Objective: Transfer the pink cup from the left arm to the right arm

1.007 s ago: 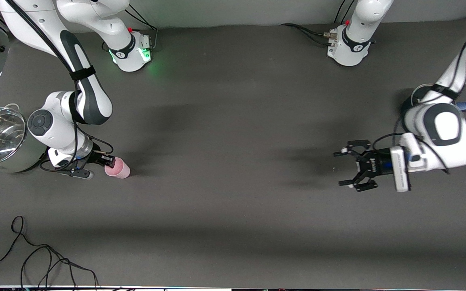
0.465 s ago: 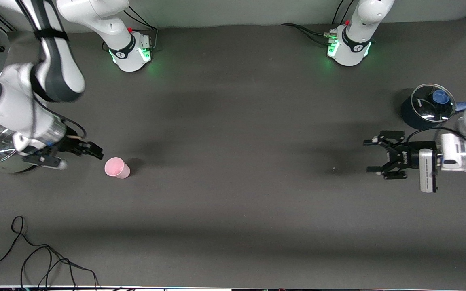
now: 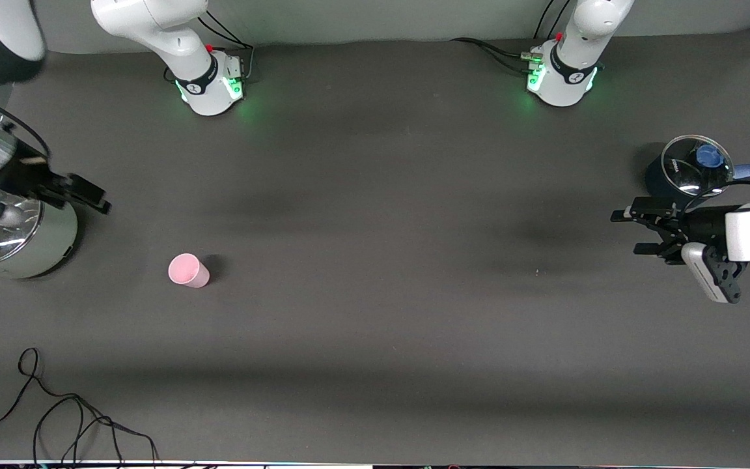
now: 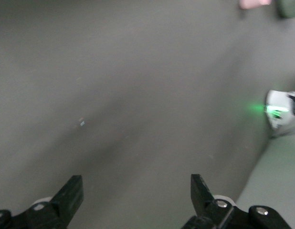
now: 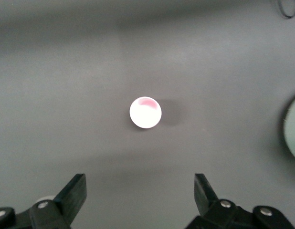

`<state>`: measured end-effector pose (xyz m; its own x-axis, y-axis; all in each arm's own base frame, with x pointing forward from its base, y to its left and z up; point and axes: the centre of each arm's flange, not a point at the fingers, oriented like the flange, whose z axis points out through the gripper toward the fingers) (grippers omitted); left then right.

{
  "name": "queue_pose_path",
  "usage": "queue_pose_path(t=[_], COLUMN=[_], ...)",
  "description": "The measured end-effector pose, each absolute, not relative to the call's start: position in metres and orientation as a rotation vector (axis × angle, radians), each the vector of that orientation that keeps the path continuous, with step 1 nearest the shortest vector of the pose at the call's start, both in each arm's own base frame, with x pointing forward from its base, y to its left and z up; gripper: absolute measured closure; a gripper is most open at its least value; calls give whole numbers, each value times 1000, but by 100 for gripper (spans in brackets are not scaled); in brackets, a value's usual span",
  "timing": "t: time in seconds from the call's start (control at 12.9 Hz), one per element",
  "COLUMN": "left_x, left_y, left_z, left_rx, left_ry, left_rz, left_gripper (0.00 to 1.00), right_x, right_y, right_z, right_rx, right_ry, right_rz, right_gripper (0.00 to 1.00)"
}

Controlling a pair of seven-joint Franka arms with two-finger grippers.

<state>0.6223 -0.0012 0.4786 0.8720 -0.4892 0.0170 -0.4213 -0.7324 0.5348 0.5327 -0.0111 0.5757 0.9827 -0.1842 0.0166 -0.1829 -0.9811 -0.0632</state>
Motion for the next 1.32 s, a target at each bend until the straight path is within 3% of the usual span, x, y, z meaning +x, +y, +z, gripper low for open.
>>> queue_pose_path(t=[0.46,0.77,1.32], left_x=[602,595,590], left_y=[-15,-5,-10], left_z=[541,546,565], left_rx=[2865,3049,3108], left_ry=[-516,-191,-170], left_rz=[-174,-251,-216], left_gripper=[0,0,0], right_x=[527,530,528], right_y=[-24,-21,-10], right_z=[600,597,596], right_rx=[-3161,-3165,-3173], right_ry=[249,235,199], right_rz=[26,37,60], right_gripper=[0,0,0])
